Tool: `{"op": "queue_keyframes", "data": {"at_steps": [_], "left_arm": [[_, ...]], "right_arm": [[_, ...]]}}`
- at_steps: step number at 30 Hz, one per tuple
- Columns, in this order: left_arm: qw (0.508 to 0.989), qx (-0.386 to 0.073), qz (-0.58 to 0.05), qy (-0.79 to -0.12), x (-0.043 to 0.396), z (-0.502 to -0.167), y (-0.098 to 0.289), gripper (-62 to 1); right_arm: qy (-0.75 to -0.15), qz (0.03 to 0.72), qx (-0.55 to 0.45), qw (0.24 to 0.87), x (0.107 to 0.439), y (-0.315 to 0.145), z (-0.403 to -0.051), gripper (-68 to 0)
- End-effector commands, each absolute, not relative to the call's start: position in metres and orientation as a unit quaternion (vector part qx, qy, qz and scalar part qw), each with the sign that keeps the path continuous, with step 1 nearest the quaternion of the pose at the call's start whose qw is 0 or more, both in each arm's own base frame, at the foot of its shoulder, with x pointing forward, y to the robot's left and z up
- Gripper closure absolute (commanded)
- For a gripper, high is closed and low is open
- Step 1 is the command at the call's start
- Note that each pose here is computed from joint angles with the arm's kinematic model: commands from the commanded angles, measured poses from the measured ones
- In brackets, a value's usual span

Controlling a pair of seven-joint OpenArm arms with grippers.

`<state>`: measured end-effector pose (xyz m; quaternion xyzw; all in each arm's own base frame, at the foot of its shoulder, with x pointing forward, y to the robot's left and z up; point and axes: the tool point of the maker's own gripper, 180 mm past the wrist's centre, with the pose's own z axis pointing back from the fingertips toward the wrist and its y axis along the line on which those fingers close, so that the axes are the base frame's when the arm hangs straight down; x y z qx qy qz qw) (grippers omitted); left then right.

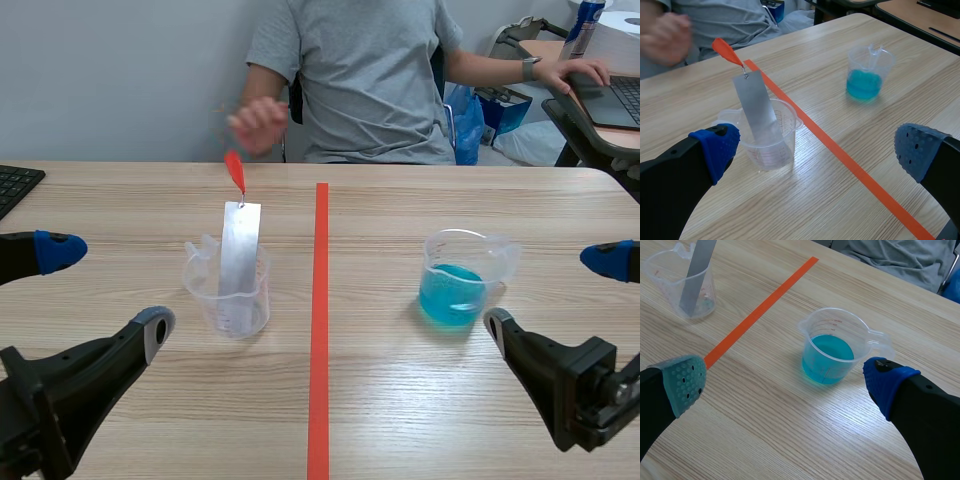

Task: Do the redox reaction experiment.
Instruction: 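Lift the metal plate out of the left beaker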

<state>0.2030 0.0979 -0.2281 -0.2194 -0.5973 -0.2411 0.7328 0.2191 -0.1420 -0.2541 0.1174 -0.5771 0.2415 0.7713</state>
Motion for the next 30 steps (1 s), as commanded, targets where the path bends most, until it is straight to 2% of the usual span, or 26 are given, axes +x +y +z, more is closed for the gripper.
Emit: {"op": "queue_keyframes", "data": {"at_steps": [1,22,26,30], "left_arm": [[0.721,-0.225,-0.239,-0.61,0.205,-0.218,0.095,-62.3],[0.723,-0.221,-0.239,-0.61,0.205,-0.219,0.095,-62.3],[0.734,-0.203,-0.251,-0.598,0.2,-0.23,0.1,-62.3],[0.762,-0.184,-0.235,-0.575,0.191,-0.25,0.118,-62.3]], "right_arm": [[-0.588,0.244,0.114,0.763,0.224,-0.143,-0.247,-65.5],[-0.584,0.245,0.112,0.766,0.224,-0.143,-0.249,-65.5],[-0.588,0.243,0.114,0.763,0.224,-0.143,-0.247,-65.5],[-0.591,0.239,0.118,0.761,0.224,-0.143,-0.245,-65.5]]}}
